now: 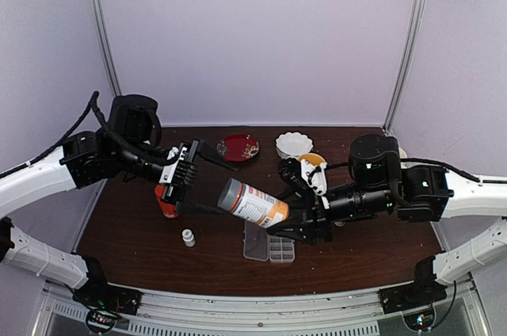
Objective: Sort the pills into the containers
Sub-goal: Unscrew the lid of the pill bottle from the pill bottle.
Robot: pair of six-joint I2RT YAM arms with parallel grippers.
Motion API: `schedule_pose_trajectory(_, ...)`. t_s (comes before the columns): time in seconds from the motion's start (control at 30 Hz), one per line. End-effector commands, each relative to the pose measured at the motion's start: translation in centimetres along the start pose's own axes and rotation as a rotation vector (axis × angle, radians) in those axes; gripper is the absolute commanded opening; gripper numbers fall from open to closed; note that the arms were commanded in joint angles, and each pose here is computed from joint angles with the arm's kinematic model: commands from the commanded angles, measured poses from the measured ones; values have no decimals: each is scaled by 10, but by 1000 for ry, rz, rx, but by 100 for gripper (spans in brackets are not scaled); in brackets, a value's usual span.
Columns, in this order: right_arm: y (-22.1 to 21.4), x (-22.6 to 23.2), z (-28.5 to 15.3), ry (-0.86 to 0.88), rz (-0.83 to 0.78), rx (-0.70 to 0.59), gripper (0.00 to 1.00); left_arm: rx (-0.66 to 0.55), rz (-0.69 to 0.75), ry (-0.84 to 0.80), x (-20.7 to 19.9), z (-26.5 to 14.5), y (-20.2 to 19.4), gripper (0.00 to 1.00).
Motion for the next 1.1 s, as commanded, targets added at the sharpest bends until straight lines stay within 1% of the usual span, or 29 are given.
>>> schedule_pose_trajectory(0.0,22,3,-2,19,-19,-61,17,-46,53,-13,4,1,14,76)
schedule_pose_trajectory(0.07,22,3,-1,20,-19,-61,16,-45,59,-12,5,2,14,72)
schedule_pose_trajectory(0.1,21,3,-1,19,-18,-59,16,-46,61,-12,5,2,15,67)
schedule_pose_trajectory(0.23,18,1,0,8,-17,-45,15,-48,60,-13,4,2,17,57)
schedule_pose_trajectory(0.33,17,-1,1,-2,-19,-37,14,-50,26,-17,5,3,17,49)
schedule_pose_trajectory(0.47,19,-6,4,-28,-28,-14,14,-54,-10,-17,5,4,20,43)
schedule_pose_trajectory(0.53,18,-11,5,-58,-34,5,11,-51,-43,1,8,3,22,43)
schedule_pose_trajectory(0.57,18,-14,5,-81,-38,12,10,-50,-66,14,10,3,23,40)
schedule_pose_trajectory(0.63,19,-21,3,-132,-49,8,10,-52,-160,65,21,2,25,31)
schedule_pose_trajectory(0.73,25,-26,-3,-182,-73,-28,10,-86,-334,119,34,2,31,24)
schedule_pose_trajectory(0.83,33,-37,-11,-271,-99,-74,8,-68,-495,188,45,5,34,19)
schedule_pose_trajectory(0.93,34,-44,-16,-333,-162,-81,5,-43,-654,245,55,6,37,18)
schedule_pose_trajectory(1.07,35,-56,-25,-429,-238,-125,3,-87,-913,366,85,-2,41,12)
Point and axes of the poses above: each gripper's point midway between its finger pads, its own z axis out along the fingers, its own x axis along the line the jaws close on, y = z × x, the point moved 2 cm from there along -z, back along the fingers, and after that the axes turned 6 degrees about z, right-handed, at the moved point
